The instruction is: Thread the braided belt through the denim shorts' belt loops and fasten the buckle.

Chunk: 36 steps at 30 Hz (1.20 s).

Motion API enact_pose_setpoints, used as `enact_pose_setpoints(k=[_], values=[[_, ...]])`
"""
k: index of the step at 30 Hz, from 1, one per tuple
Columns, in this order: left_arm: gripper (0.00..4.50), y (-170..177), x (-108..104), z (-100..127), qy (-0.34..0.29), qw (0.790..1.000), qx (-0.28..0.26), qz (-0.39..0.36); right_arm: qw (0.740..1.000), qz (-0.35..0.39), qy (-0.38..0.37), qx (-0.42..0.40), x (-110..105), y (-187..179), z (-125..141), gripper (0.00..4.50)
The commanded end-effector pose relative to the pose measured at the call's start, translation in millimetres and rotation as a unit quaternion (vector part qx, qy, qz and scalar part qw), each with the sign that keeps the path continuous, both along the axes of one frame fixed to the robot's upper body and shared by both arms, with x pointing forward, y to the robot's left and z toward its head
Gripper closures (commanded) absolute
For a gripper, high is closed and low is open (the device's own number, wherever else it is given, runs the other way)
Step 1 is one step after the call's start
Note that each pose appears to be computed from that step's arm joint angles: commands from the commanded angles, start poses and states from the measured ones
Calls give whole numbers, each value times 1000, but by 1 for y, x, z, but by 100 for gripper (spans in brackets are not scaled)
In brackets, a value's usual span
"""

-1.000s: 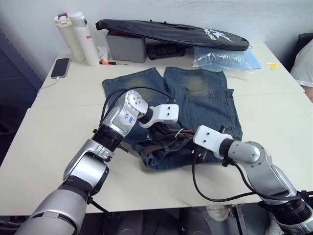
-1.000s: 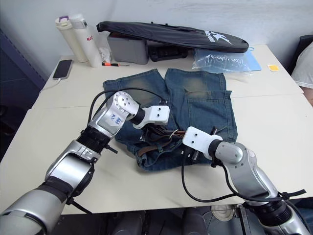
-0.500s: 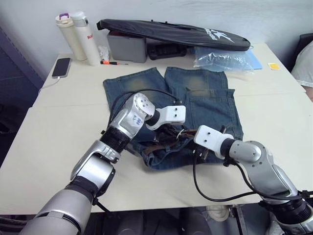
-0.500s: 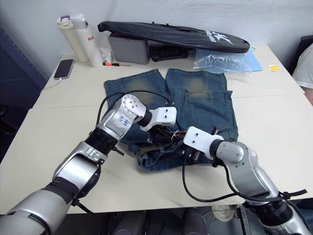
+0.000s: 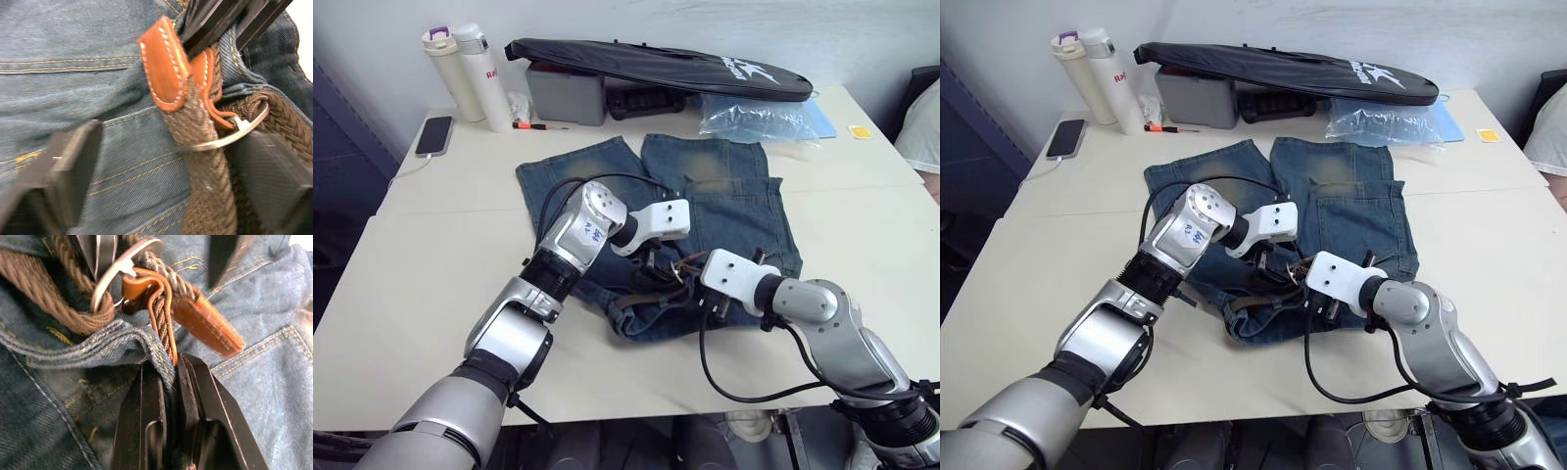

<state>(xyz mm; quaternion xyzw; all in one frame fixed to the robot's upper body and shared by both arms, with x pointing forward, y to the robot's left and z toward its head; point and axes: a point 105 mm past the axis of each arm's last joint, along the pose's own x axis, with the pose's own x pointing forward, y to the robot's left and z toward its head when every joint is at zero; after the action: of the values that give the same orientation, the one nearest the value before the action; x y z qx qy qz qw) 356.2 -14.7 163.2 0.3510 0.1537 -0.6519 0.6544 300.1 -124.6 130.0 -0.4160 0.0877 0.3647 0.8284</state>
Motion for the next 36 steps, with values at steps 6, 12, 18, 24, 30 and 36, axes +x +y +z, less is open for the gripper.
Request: enact_pose_setpoints(k=[6, 12, 18, 24, 30, 36], values=[[5, -4, -12, 39, -78, 993, 34, -85, 999, 48, -11, 15, -8, 22, 6, 450], [5, -6, -11, 74, -69, 995, -35, -65, 999, 44, -10, 13, -9, 21, 5, 450], [5, 10, -1, 98, -47, 992, -113, 5, 999, 36, -2, 13, -11, 16, 5, 450], [5, 24, -4, 90, -27, 992, -117, 28, 999, 40, 5, 11, -12, 17, 3, 450], [5, 31, -8, 93, -7, 989, -139, 46, 999, 50, 12, 4, -14, 17, 2, 450], [0, 47, -22, 75, 26, 992, -114, 47, 997, 68, 39, 17, -25, 19, 3, 350]])
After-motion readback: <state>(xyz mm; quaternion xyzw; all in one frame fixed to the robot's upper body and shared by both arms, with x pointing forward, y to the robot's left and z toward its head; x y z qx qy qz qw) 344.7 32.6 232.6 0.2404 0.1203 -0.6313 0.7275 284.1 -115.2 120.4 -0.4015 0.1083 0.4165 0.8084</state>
